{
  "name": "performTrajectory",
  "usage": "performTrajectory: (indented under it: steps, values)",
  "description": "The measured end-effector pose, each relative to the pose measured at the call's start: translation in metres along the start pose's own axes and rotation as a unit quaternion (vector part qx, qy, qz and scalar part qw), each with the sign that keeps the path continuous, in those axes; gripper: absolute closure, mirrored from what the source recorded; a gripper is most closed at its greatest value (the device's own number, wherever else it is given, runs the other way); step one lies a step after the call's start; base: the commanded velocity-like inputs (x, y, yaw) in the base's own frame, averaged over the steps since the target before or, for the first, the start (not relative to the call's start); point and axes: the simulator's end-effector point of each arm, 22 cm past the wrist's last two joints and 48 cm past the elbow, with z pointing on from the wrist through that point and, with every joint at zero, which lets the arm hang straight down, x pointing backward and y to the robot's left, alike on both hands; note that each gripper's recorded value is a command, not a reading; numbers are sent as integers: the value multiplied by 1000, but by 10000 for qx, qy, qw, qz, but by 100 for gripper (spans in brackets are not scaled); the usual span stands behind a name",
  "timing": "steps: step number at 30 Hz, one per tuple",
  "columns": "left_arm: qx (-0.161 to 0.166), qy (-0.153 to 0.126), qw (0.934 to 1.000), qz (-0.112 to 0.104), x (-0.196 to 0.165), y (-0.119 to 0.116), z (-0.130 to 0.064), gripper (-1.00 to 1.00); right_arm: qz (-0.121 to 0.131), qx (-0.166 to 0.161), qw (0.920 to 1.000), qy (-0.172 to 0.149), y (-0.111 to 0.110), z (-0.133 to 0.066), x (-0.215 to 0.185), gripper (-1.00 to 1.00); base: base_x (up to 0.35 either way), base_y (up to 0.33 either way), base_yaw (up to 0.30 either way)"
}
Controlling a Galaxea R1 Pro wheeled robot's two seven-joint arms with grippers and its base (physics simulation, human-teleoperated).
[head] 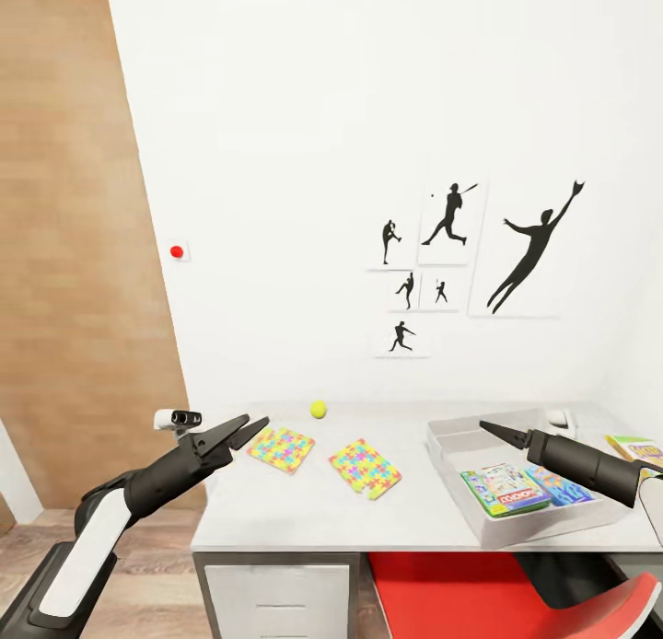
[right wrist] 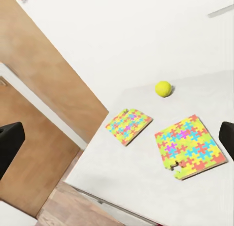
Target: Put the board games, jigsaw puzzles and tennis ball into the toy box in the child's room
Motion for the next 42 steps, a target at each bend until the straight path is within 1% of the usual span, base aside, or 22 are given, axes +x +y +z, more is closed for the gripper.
performTrajectory:
  steps: [8, 14, 42]
  values:
    - [-72, -25, 9999, -84, 1, 8, -3, -100, 4, 7, 10000, 1, 0, 0, 0, -100, 16, 305, 0]
    - [-91, -32, 9999, -108, 1, 10, -4, -100, 5, 7, 10000, 6, 0, 0, 1, -100, 55, 306, 0]
    - [-99, -35, 9999, -117, 1, 11, -4, -100, 0, 12, 10000, 4, -1, 0, 1, -100, 71, 307, 0]
